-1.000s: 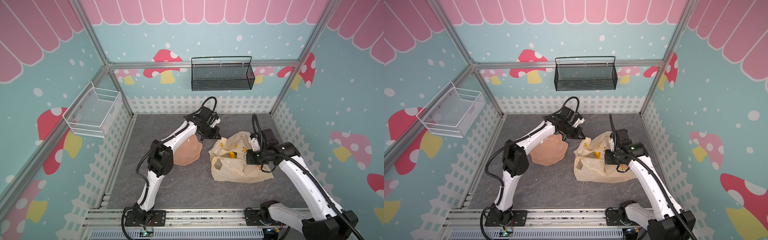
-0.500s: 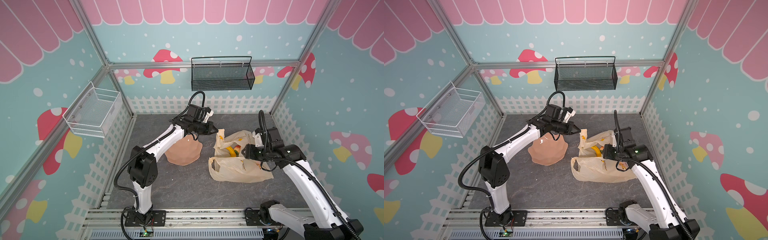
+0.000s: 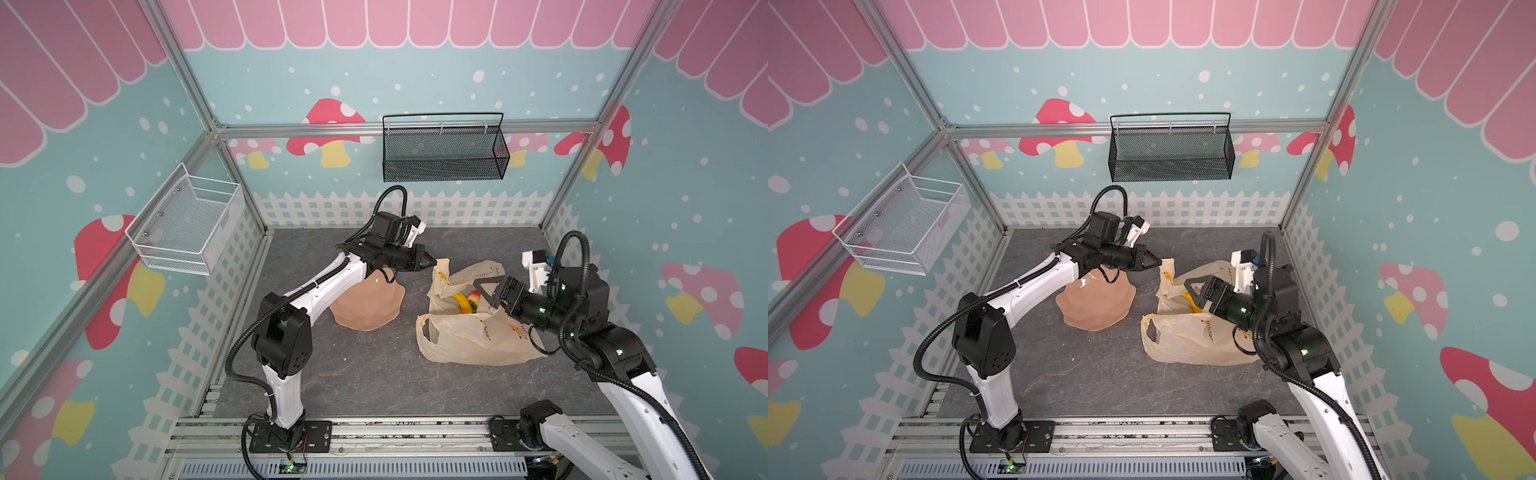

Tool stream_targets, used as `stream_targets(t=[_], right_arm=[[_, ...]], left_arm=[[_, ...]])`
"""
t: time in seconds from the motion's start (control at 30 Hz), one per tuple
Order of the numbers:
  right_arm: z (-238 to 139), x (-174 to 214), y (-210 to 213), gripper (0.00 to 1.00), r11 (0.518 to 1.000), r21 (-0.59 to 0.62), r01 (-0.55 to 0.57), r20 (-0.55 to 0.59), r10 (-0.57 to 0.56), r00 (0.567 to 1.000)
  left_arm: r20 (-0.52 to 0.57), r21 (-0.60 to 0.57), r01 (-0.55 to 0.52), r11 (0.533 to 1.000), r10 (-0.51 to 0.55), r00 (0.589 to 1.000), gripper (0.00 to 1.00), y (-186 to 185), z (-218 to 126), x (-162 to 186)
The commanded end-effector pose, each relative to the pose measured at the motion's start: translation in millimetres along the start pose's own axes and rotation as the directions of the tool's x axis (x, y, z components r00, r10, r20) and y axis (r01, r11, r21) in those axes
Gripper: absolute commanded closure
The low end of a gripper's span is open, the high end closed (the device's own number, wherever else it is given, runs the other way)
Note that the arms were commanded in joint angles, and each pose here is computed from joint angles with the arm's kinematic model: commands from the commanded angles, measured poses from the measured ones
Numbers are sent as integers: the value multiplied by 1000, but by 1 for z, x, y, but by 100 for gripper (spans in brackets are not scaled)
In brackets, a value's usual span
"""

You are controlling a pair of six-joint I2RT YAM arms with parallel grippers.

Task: Place the fruits into the plastic bag

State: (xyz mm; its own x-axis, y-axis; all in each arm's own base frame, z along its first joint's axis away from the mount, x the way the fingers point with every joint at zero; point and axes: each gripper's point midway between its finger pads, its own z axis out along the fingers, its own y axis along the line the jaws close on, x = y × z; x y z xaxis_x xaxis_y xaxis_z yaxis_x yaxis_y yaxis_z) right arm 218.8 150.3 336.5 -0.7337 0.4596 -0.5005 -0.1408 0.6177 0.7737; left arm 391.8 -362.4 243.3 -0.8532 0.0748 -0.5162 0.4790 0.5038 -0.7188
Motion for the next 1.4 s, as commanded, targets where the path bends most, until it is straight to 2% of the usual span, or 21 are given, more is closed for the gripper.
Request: stream_targets(t=[0.0,0.2,0.43,0.6,0.8,0.97,1.37], right_arm=[[2,9,28,11,986,-109,-126,-33,123,992],[57,46,59,11,999,-30,-29,-183,23,983],[80,114,81,21,987,94,-128,-206,145,968],[99,161,66,28,963,255,-87,-239,150,959],[112,175,32,34,919,390,-60,-196,146,970],[120,177,7,40,895,440,-77,-133,150,980],[123,164,-51,43,820,561,-113,8,132,991]], left_arm=[[32,15,-25,1000,24,999,100,-7,-13,-6],[40,0,-19,1000,19,999,100,1,-15,-9],[41,-18,-12,1000,13,999,100,6,-16,-7],[39,-18,-10,1000,11,999,100,8,-16,-6],[35,-10,-17,1000,17,999,100,7,-16,-6],[23,-5,-19,1000,19,1000,100,7,-17,-2],[8,2,-23,1000,23,1000,100,10,-20,5]])
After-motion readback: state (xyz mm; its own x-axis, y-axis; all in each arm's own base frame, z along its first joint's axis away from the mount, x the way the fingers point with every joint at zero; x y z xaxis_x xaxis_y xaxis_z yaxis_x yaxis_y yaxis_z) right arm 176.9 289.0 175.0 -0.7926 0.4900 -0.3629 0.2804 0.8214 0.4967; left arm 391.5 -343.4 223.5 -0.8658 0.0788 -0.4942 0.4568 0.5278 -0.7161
